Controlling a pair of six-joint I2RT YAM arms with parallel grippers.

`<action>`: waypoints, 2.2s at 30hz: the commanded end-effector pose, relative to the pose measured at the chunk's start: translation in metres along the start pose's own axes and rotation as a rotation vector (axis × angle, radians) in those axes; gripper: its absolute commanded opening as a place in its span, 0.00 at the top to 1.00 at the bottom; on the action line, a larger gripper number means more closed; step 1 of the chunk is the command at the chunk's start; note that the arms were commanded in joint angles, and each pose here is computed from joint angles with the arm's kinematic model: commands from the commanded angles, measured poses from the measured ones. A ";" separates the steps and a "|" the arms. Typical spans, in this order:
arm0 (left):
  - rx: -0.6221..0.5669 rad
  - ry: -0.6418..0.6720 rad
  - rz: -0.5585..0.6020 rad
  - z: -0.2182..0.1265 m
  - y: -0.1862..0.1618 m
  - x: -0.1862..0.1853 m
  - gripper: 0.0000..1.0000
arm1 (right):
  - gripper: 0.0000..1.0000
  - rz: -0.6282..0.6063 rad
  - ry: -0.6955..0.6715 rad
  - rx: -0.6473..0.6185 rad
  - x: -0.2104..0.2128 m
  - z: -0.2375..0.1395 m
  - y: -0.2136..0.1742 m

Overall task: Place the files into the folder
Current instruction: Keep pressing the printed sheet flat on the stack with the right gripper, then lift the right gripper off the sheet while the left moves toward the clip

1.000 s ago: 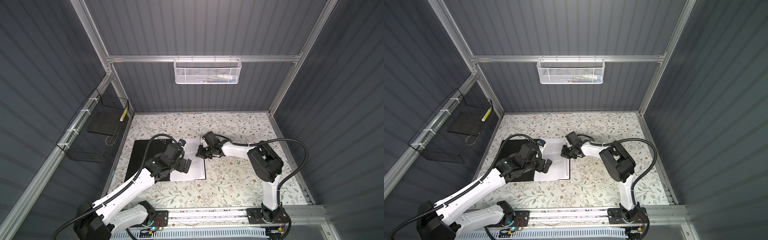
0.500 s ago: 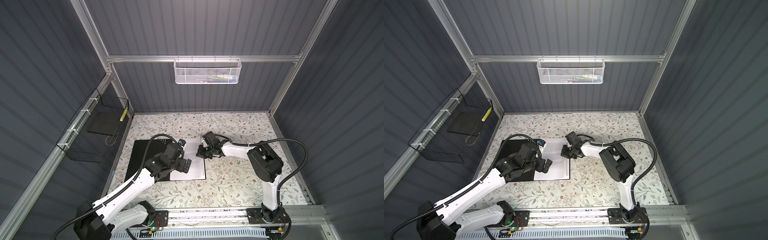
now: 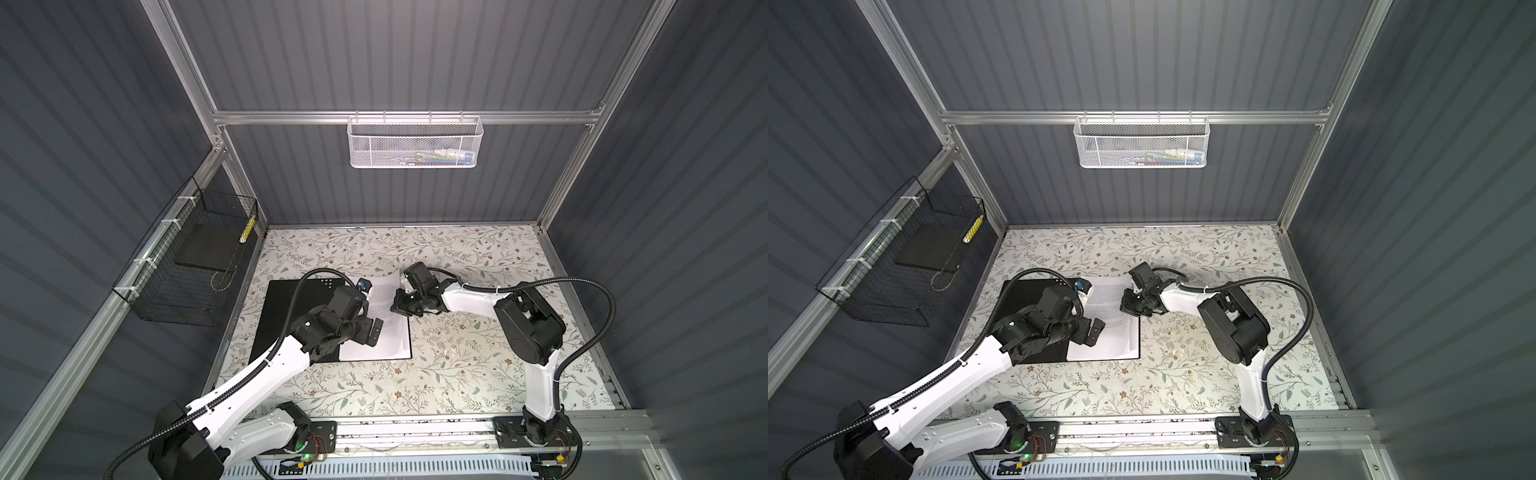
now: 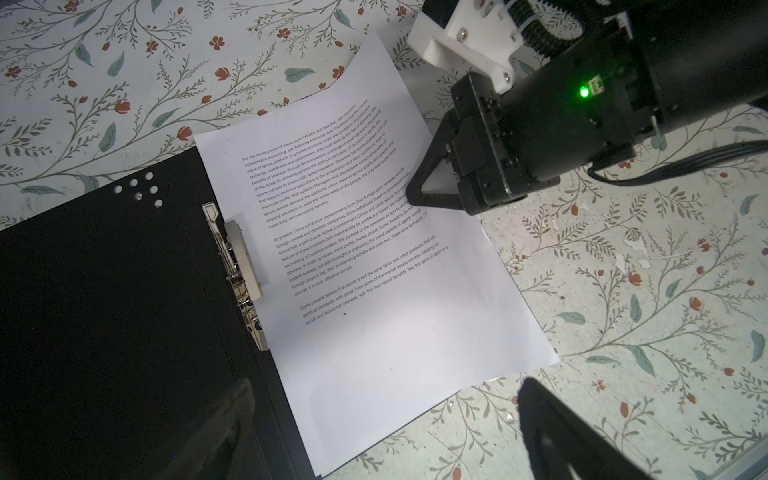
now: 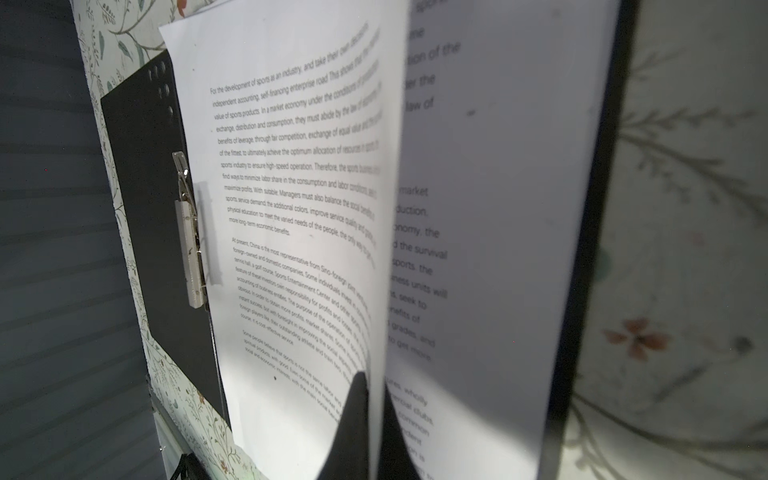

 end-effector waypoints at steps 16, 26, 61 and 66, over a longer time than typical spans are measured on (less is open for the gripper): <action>-0.010 -0.019 -0.026 -0.004 0.008 0.002 0.00 | 0.92 0.000 -0.012 0.009 0.002 0.006 0.000; -0.009 -0.021 -0.034 -0.004 0.008 0.003 0.00 | 0.74 -0.009 -0.012 0.008 0.003 0.004 -0.001; -0.004 0.135 -0.427 0.022 -0.005 0.024 0.00 | 0.01 -0.029 -0.027 -0.116 -0.052 -0.068 0.004; 0.019 0.144 -0.611 0.047 -0.021 0.059 0.00 | 0.01 -0.027 -0.029 -0.109 -0.066 -0.078 -0.007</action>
Point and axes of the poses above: each gripper's point midway between its finger pads, its own z axis out along the fingers, its own x axis along the line the jaws close on, y = z × x, the point moved 7 cm from there along -z, back along the fingers, and after that the axes turned 13 degrees about z, right-handed, at the moved point
